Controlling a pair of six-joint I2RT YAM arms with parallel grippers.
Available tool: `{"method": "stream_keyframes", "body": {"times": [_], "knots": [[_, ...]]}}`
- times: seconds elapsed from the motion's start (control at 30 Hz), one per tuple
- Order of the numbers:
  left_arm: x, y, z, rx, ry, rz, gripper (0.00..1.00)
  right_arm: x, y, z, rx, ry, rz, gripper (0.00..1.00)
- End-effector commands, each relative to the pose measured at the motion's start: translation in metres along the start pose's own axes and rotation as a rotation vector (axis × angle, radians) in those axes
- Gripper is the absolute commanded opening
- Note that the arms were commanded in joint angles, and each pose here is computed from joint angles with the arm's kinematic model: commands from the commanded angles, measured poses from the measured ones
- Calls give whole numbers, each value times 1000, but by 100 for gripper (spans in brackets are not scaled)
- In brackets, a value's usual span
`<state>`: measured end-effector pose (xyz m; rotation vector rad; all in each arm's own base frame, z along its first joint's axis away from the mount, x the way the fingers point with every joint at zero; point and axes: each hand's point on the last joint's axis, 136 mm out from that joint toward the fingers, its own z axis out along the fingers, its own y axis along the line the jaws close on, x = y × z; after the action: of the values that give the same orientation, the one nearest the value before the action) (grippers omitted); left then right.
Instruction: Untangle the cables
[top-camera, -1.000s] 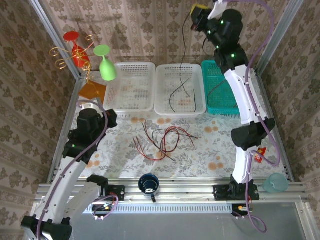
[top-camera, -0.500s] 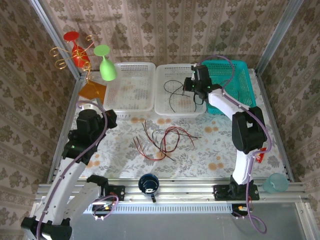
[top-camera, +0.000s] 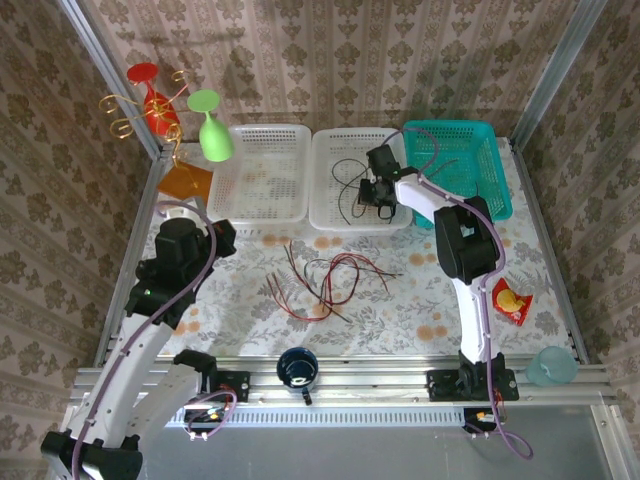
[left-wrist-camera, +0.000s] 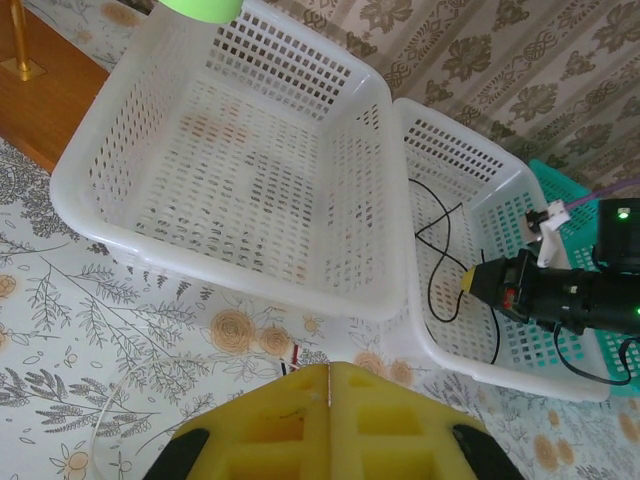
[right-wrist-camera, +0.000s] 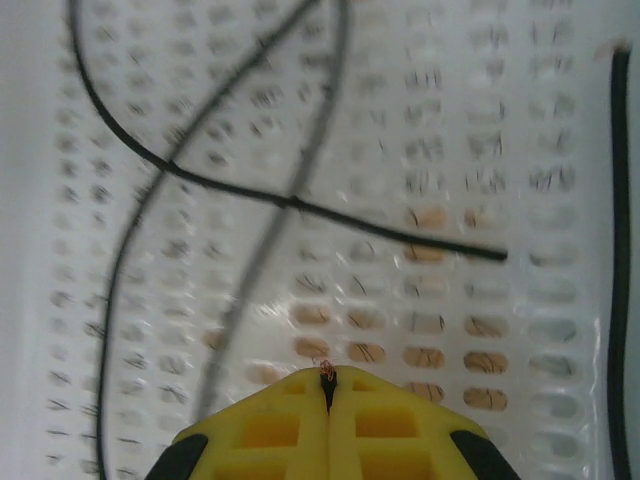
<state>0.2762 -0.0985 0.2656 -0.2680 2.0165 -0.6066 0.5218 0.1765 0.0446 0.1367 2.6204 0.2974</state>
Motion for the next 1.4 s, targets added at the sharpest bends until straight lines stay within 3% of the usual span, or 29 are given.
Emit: {"method": "stream_keyframes", "body": {"times": [0.0,0.17,0.3,0.57,0.8,1.0,1.37], "knots": [[-4,-5,-5,9,1,2,0,-20,21,-33,-62,-42,15,4],[-20,-14,-11,17,-27,31,0,-51,36,-86,-111,-158,-21,52],[-39,-30,-15,41,-51,62,0,-66,40,-125,-126,-238,-54,67],[-91,-79,-23,160,-133,112,0,-65,43,-195,-180,-330,-59,70],[-150,-134,-25,268,-210,206,0,-38,33,-239,-220,-370,2,70],[-201,-169,-20,283,-295,320,0,-10,17,-255,-212,-394,21,72],[-300,-214,-20,304,-541,423,0,6,2,-268,-198,-412,34,74]]}}
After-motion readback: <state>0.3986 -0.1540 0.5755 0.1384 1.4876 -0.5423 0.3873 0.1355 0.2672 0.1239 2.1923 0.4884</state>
